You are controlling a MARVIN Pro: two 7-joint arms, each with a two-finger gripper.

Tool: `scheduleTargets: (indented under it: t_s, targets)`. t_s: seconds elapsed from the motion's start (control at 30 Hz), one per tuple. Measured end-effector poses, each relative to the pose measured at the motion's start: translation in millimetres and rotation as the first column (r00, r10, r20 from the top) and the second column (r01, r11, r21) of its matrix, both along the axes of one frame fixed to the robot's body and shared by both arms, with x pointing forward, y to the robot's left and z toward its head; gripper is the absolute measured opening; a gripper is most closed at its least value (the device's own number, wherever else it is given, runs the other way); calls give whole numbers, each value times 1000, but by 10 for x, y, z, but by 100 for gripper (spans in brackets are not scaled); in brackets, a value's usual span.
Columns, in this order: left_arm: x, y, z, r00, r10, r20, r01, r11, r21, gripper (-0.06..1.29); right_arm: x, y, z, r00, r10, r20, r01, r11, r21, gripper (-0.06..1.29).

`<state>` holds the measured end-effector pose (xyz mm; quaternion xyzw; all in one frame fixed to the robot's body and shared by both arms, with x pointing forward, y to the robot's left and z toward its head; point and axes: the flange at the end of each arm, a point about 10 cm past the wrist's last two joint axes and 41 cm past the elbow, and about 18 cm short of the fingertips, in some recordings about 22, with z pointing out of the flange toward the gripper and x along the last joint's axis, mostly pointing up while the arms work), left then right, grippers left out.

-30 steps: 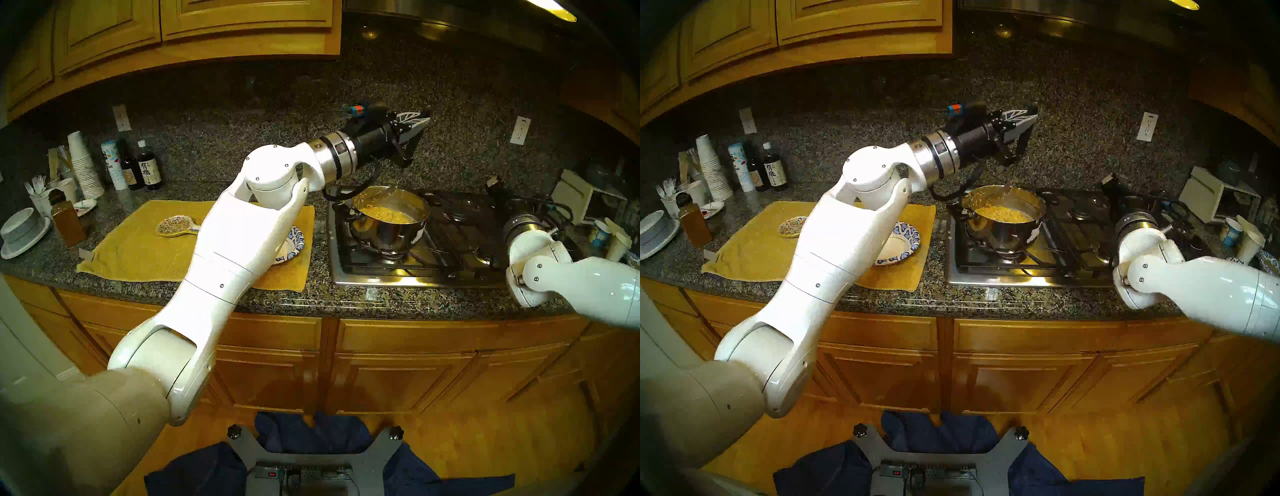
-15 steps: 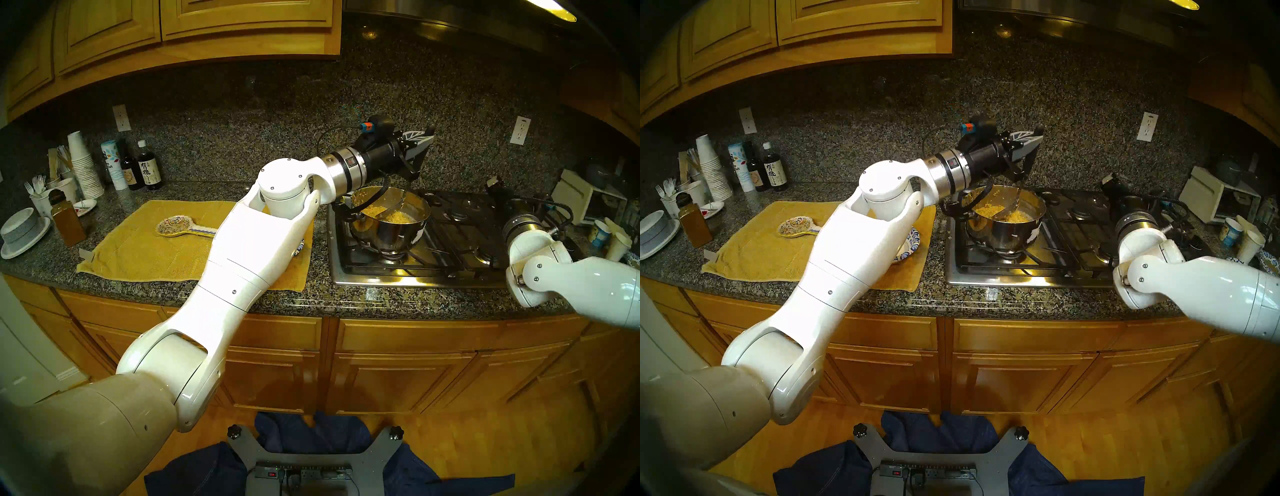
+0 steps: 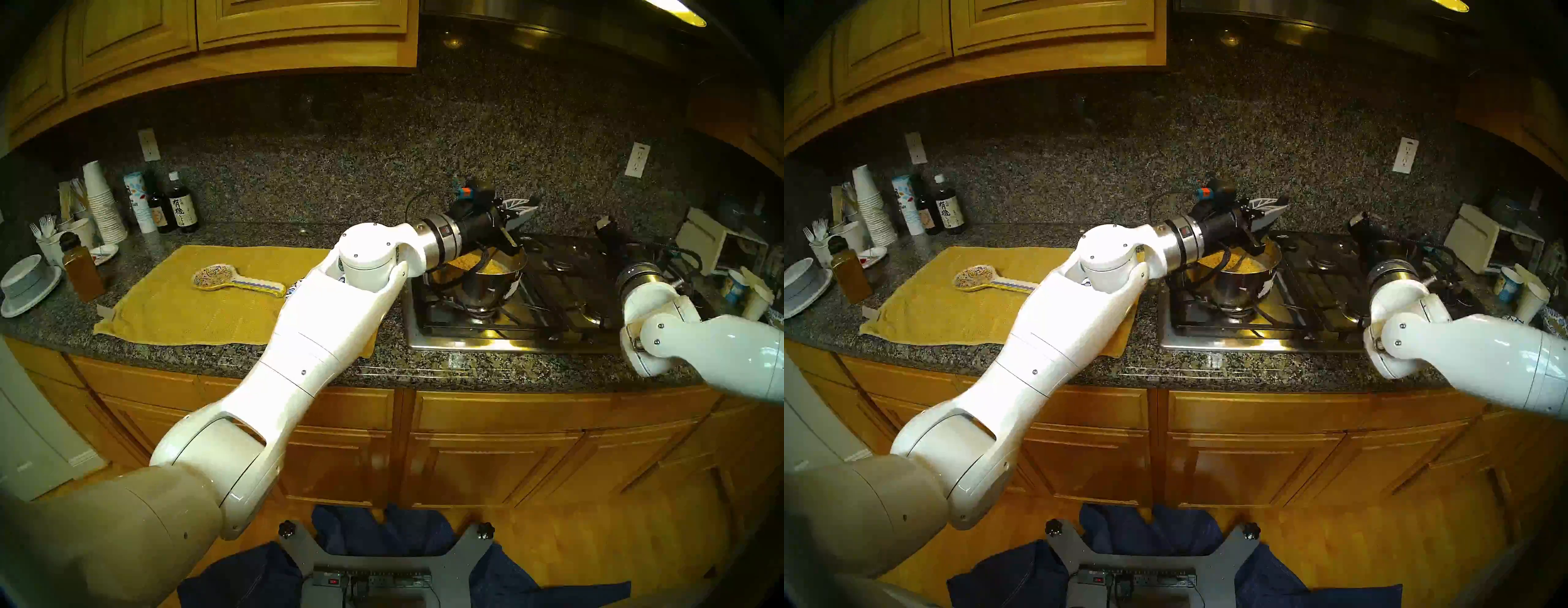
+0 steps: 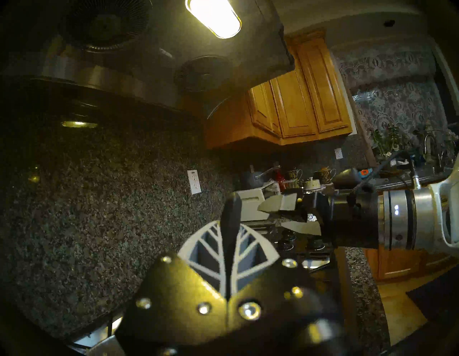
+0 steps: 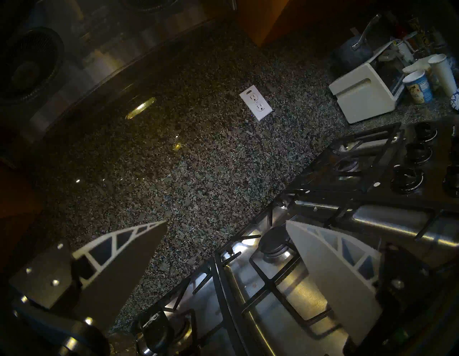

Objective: Scoop oatmeal into bowl

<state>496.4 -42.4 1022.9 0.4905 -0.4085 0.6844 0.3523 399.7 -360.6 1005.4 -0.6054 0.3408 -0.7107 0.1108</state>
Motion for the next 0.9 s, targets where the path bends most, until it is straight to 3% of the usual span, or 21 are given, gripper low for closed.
scheduleTargets:
  t_s: [0.53,0.83,0.9]
  targets:
    - [-54,-355,-187,995,69,66,-75,993,90,-2,0,0,0,1000,0,0,0,1000,0,124]
    - [-91,-497,-216,992,107,61,-115,980,160,-2,0,0,0,1000,0,0,0,1000,0,124]
    - [-91,-507,-207,992,114,59,-123,978,170,6,0,0,0,1000,0,0,0,1000,0,124]
